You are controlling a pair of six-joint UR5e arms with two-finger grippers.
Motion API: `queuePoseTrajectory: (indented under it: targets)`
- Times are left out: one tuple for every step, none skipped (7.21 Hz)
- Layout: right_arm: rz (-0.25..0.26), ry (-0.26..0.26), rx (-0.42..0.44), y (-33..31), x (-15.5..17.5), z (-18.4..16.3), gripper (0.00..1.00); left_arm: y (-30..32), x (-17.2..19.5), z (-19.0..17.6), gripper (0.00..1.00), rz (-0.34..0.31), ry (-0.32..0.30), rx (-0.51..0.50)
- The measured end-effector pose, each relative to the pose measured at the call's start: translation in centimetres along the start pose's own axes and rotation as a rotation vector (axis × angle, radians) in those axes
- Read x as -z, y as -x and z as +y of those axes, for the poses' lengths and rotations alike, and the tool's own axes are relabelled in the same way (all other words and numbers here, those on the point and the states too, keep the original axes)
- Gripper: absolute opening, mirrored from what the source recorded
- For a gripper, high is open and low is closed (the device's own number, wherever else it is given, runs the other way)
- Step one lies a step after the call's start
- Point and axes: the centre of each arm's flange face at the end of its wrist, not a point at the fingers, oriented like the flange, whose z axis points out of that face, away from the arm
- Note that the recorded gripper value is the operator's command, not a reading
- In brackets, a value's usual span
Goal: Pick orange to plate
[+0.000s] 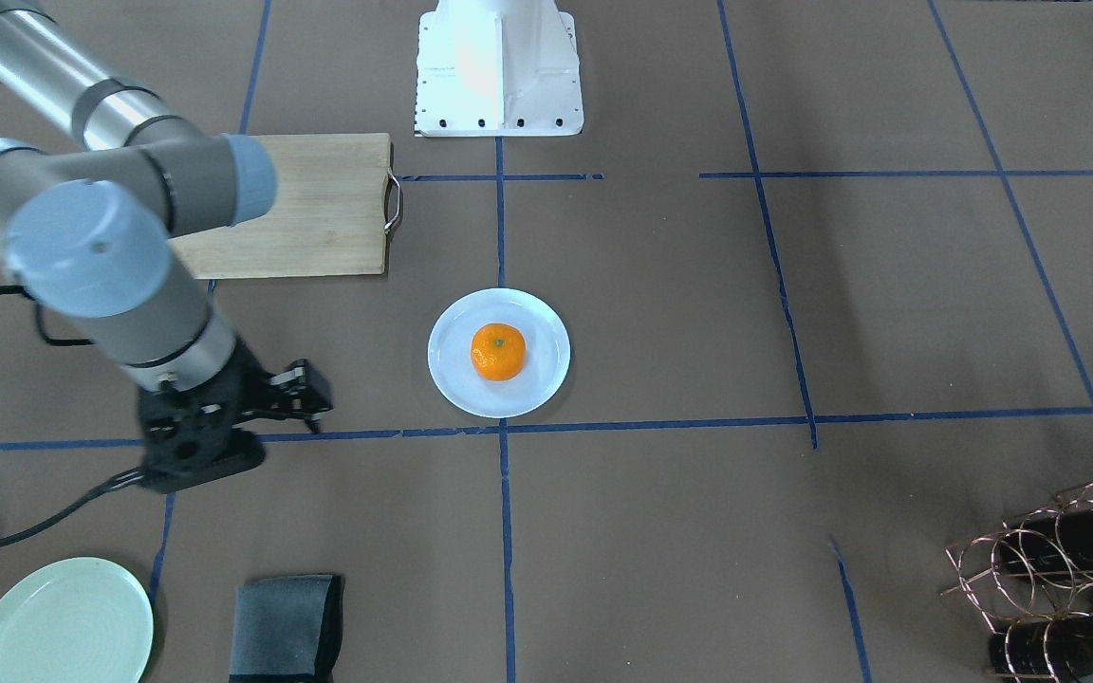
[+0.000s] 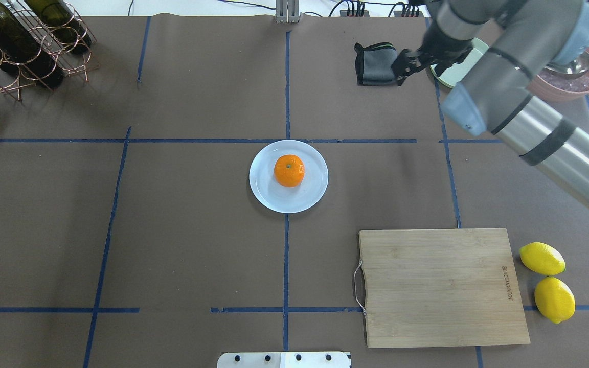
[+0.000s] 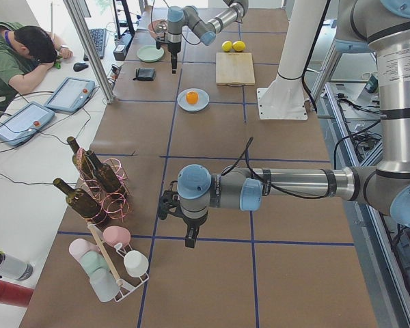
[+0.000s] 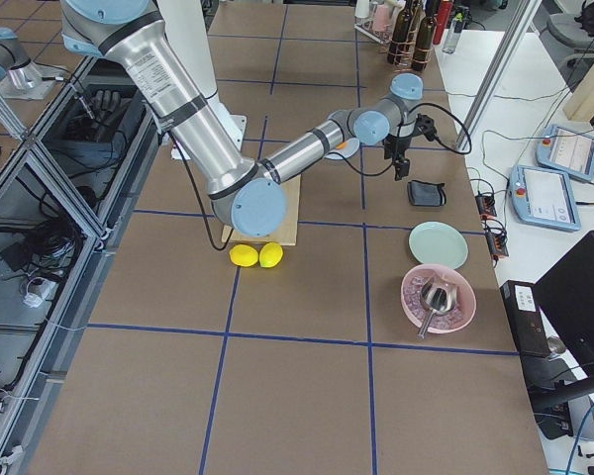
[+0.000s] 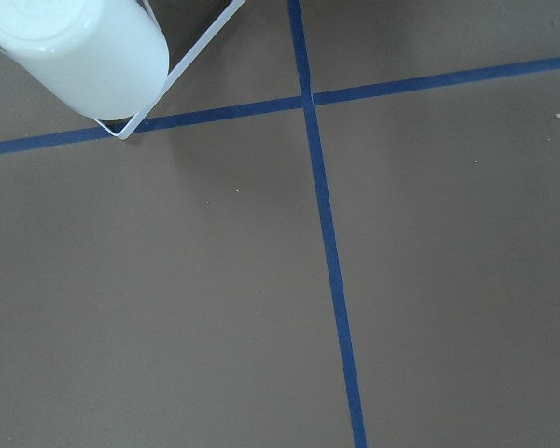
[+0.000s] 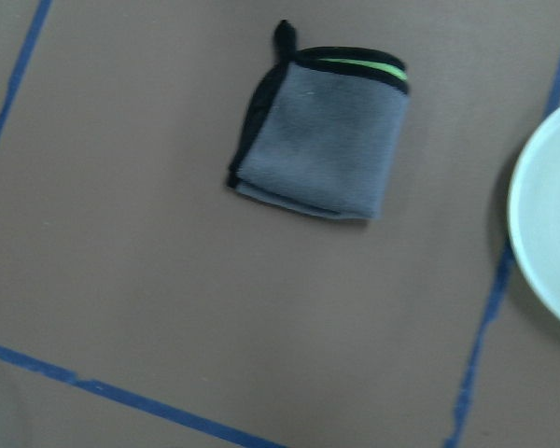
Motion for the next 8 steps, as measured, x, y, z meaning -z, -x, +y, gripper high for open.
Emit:
queuePoseTrajectory:
  targets:
    - [0.001, 0.001, 0.057, -7.8, 2.0, 1.8, 1.00, 0.0, 0.0, 0.0, 1.00, 0.000, 0.004, 0.005]
    - [0.012, 0.006, 0.100, -14.8, 3.3, 4.4, 1.00, -0.2, 0.2, 0.0, 1.00, 0.000, 0.005, 0.006]
    - [0.027, 0.016, 0.122, -20.6, 4.2, 7.4, 1.00, -0.3, 0.3, -0.1, 1.00, 0.000, 0.004, 0.004]
    - [0.042, 0.029, 0.117, -25.3, 5.1, 10.2, 1.00, -0.3, 0.3, -0.1, 1.00, 0.000, 0.003, 0.002]
    - [0.054, 0.045, 0.086, -28.9, 5.8, 13.0, 1.00, -0.4, 0.4, -0.1, 1.00, 0.000, 0.002, 0.001]
    - [0.064, 0.058, 0.027, -32.2, 6.5, 16.2, 1.00, -0.4, 0.4, -0.1, 1.00, 0.001, 0.002, 0.001]
    - [0.069, 0.070, -0.042, -35.3, 6.8, 19.5, 1.00, -0.3, 0.4, 0.0, 1.00, 0.002, 0.002, 0.000]
    - [0.067, 0.094, -0.106, -37.8, 6.1, 23.2, 1.00, -0.3, 0.3, 0.1, 1.00, 0.003, 0.003, 0.000]
